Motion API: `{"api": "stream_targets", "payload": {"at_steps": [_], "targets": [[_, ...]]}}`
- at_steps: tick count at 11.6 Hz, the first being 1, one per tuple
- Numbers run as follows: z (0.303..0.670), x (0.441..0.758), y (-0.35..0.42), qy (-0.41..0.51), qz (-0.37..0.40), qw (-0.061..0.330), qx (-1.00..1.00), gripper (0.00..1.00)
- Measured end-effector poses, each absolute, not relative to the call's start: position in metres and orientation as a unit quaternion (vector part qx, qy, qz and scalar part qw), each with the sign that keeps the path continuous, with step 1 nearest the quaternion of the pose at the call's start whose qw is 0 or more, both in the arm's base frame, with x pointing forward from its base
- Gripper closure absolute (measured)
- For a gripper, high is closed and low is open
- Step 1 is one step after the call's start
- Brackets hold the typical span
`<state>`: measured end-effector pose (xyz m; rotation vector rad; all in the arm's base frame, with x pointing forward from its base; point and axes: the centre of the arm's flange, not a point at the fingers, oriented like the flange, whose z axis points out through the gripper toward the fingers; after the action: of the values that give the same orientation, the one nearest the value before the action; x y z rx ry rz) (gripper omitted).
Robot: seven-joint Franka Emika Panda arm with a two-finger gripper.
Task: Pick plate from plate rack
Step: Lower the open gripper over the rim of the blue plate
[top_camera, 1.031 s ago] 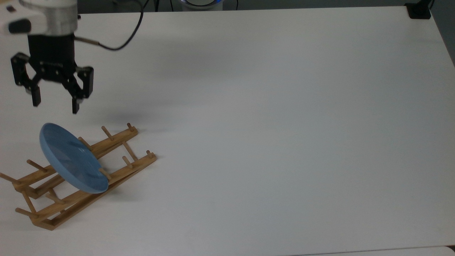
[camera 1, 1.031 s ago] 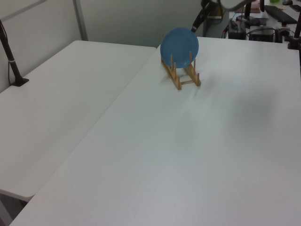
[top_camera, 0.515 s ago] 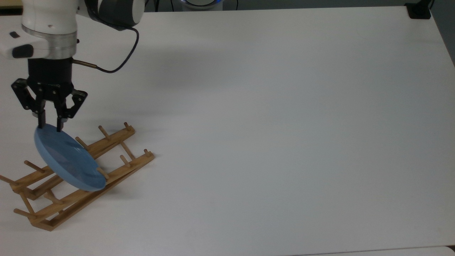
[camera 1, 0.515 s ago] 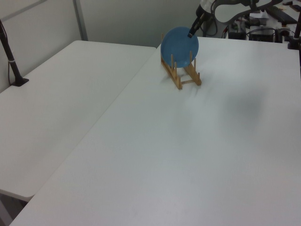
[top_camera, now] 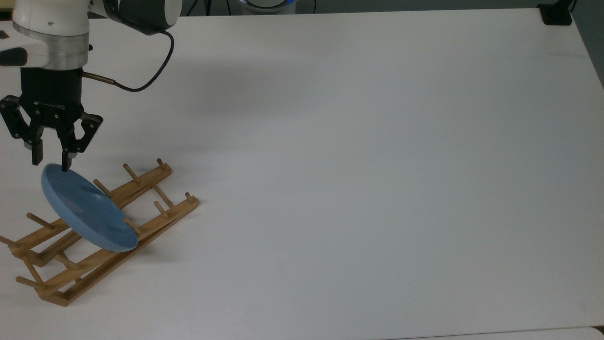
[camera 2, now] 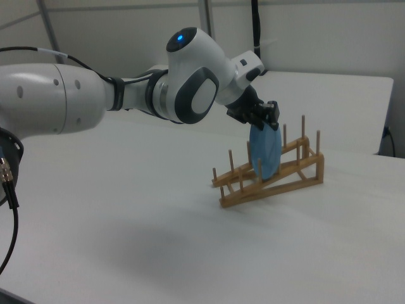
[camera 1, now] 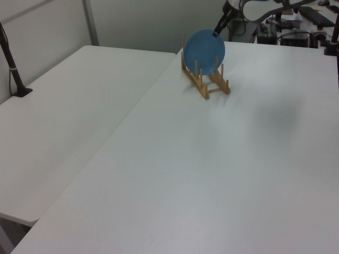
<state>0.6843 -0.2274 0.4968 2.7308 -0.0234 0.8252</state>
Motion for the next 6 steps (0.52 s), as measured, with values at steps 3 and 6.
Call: {"api": "stream_targets", "payload": {"at_steps": [3,6], "targets": [[0.5058,0.684,-0.2271,-0.008,0.293,0.146,0.945,0.52],[0.5064,0.6825,-0.2314,-0.006,0.291,0.153,0.944,0.56]]}}
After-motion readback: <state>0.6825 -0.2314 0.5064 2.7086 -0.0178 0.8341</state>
